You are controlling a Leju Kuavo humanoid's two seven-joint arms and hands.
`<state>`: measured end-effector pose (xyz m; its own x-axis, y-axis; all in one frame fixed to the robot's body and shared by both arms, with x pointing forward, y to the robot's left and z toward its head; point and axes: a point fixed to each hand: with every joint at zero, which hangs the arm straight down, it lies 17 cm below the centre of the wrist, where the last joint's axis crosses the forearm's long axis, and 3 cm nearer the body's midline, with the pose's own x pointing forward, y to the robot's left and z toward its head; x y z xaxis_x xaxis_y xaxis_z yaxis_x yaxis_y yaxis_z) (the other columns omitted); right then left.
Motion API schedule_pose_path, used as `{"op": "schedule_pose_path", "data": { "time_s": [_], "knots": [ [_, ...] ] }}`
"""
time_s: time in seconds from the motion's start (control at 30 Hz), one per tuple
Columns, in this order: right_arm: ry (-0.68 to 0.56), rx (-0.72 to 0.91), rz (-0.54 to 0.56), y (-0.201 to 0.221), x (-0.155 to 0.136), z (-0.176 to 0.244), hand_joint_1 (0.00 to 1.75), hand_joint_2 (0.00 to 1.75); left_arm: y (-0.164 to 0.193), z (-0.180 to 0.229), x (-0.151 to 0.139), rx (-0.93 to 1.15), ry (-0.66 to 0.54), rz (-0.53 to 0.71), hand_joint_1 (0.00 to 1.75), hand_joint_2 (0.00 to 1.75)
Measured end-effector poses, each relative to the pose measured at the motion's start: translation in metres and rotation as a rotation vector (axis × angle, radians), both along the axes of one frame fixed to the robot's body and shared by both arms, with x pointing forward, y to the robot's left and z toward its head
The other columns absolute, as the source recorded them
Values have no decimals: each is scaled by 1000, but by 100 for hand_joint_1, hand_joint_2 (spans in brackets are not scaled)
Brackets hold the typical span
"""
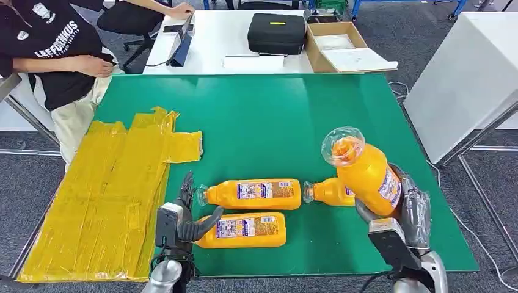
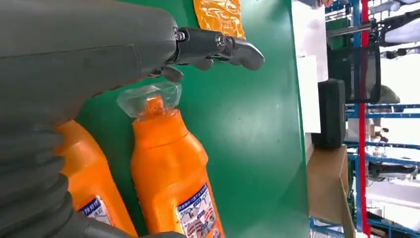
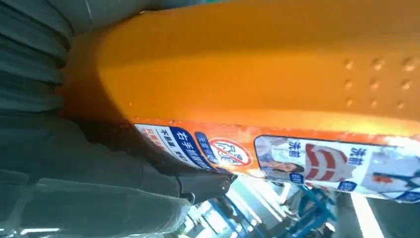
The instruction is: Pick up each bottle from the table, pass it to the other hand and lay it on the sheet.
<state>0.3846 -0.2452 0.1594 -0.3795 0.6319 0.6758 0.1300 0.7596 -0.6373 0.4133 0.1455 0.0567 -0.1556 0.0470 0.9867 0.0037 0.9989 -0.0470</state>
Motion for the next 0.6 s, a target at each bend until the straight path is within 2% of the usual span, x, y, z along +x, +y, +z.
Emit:
{"op": "schedule_pose_path", "data": {
  "time_s": [0.1, 0.23, 0.43, 0.6],
  "knots": [
    [11, 35, 5, 9, 3, -4, 175, 175, -5, 3, 0, -4, -6, -22, 0, 175],
    [4, 101, 13, 41, 18, -16, 175, 175, -28, 27, -3, -26, -53, -117, 0, 175],
    [25, 230, 140, 131, 38, -28, 175, 175, -73, 101, -5, -91, -174, -273, 0, 175],
    [55, 258, 234, 180, 38, -33, 175, 175, -96, 152, -9, -91, -288, -348, 0, 175]
  ]
}}
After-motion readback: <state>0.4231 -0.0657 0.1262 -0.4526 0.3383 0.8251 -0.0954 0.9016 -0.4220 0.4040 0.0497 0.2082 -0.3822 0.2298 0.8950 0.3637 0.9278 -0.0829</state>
